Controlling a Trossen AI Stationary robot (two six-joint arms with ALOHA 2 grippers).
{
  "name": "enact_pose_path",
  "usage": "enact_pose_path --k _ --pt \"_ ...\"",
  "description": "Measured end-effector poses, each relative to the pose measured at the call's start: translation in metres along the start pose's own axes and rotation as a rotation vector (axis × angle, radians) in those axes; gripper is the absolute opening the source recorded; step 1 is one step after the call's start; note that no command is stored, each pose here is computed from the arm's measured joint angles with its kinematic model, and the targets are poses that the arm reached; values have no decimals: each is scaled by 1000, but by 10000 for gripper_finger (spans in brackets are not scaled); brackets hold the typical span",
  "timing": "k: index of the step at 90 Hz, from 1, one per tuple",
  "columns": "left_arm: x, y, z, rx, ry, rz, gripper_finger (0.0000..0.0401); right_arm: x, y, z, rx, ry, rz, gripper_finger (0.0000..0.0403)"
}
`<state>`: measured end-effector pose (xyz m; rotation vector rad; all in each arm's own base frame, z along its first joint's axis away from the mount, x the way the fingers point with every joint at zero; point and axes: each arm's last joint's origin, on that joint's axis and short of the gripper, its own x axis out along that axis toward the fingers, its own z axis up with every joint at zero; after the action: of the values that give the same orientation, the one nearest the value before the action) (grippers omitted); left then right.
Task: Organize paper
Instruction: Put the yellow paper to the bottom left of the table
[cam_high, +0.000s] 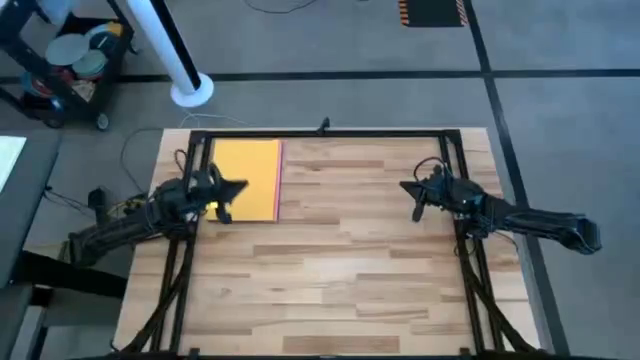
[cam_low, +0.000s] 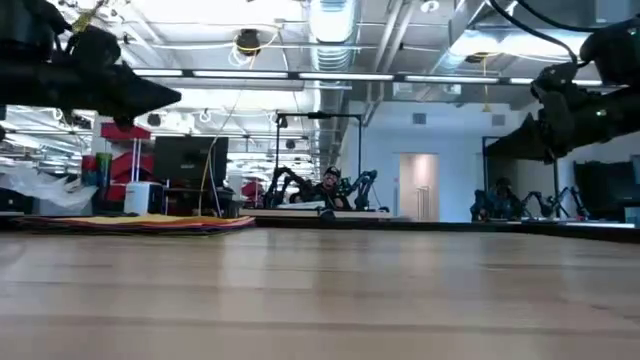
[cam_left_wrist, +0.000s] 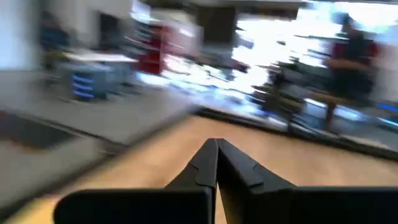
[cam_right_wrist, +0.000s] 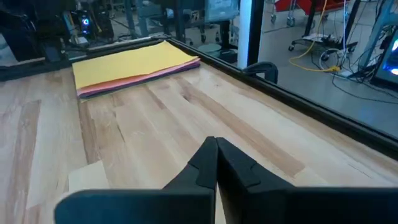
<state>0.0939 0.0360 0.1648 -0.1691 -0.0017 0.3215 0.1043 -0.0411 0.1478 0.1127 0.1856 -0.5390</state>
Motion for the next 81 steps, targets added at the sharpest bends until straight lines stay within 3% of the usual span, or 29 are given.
enact_pose_path --k 15,33,44,61,81 --pt "9 -11 -7 62 189 -108 0 0 0 2 -1 -5 -1 0" --pt "24 -29 3 112 321 -179 0 0 0 3 -5 -10 -1 0" --pt "38 -40 10 131 412 -136 0 0 0 3 -11 -12 0 0" --pt "63 -56 3 276 668 -39 0 0 0 3 -69 -11 0 0" --pt "95 -69 -5 411 826 83 0 -1 0 4 -87 -11 2 0"
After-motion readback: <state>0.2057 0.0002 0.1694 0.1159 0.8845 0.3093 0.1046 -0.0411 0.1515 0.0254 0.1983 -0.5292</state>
